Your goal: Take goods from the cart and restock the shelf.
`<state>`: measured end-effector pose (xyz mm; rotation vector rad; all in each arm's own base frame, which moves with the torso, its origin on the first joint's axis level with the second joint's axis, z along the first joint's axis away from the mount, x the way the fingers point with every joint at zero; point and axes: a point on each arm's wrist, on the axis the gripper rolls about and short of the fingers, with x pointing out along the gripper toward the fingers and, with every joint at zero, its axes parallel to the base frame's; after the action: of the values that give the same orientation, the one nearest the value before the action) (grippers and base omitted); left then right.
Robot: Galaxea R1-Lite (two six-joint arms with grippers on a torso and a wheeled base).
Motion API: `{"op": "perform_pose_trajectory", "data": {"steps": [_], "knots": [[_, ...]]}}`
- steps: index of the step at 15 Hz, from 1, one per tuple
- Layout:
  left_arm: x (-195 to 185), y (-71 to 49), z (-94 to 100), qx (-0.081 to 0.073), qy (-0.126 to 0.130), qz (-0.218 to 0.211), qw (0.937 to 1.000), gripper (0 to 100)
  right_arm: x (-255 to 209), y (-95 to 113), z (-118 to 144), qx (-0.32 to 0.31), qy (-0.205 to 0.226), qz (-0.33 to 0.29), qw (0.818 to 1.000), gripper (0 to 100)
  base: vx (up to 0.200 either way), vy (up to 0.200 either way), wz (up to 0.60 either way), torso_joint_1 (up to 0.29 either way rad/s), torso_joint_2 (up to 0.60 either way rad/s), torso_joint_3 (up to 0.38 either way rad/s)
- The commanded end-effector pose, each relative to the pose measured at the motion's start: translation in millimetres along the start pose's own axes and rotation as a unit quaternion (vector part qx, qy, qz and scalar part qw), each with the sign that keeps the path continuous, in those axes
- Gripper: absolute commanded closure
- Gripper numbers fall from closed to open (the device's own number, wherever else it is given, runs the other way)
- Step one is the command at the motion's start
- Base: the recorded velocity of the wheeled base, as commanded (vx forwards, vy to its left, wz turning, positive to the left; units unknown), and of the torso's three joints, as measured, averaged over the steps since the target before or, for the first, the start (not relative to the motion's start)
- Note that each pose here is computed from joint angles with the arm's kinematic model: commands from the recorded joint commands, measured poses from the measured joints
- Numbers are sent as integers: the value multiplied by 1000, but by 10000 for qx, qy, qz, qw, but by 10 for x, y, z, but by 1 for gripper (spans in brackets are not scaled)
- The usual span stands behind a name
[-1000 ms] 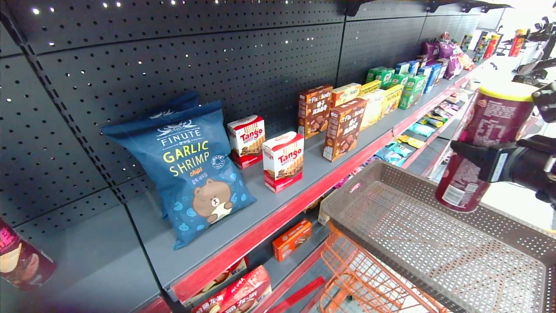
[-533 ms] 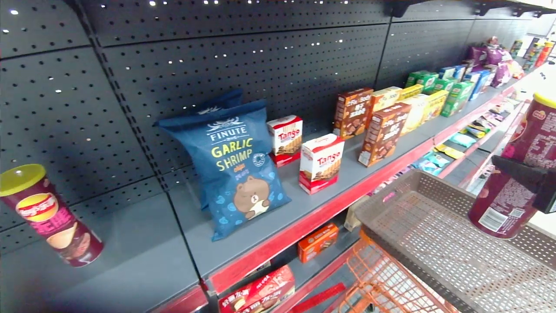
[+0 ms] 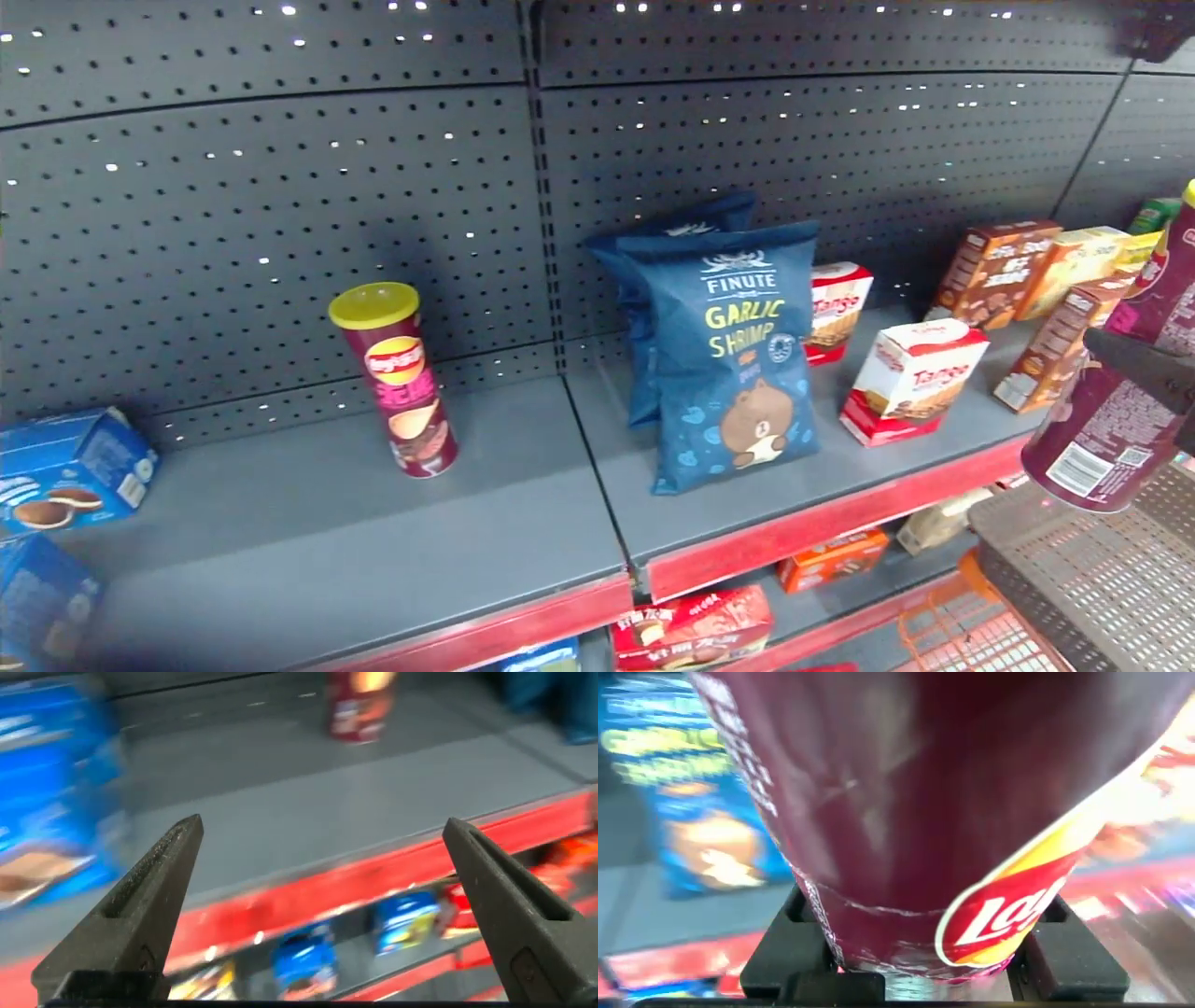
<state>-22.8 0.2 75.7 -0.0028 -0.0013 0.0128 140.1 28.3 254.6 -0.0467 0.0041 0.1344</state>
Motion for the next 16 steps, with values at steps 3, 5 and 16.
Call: {"op": "perform_pose_trajectory", "data": {"steps": [3, 5, 16], "knots": [[0, 0, 0, -2, -1, 5, 10000, 0, 11, -2, -9, -3, 26, -10, 10000, 100, 0, 0, 600, 6, 4, 1], [0, 0, 0, -2, -1, 5, 10000, 0, -1, -3, -29, 18, 47, 21, 10000, 100, 0, 0, 600, 2, 5, 2], [0, 0, 0, -2, -1, 5, 10000, 0, -728, 105, 94, 176, -881, 2226, 9708, 100, 0, 0, 55, 0, 1, -1]]}}
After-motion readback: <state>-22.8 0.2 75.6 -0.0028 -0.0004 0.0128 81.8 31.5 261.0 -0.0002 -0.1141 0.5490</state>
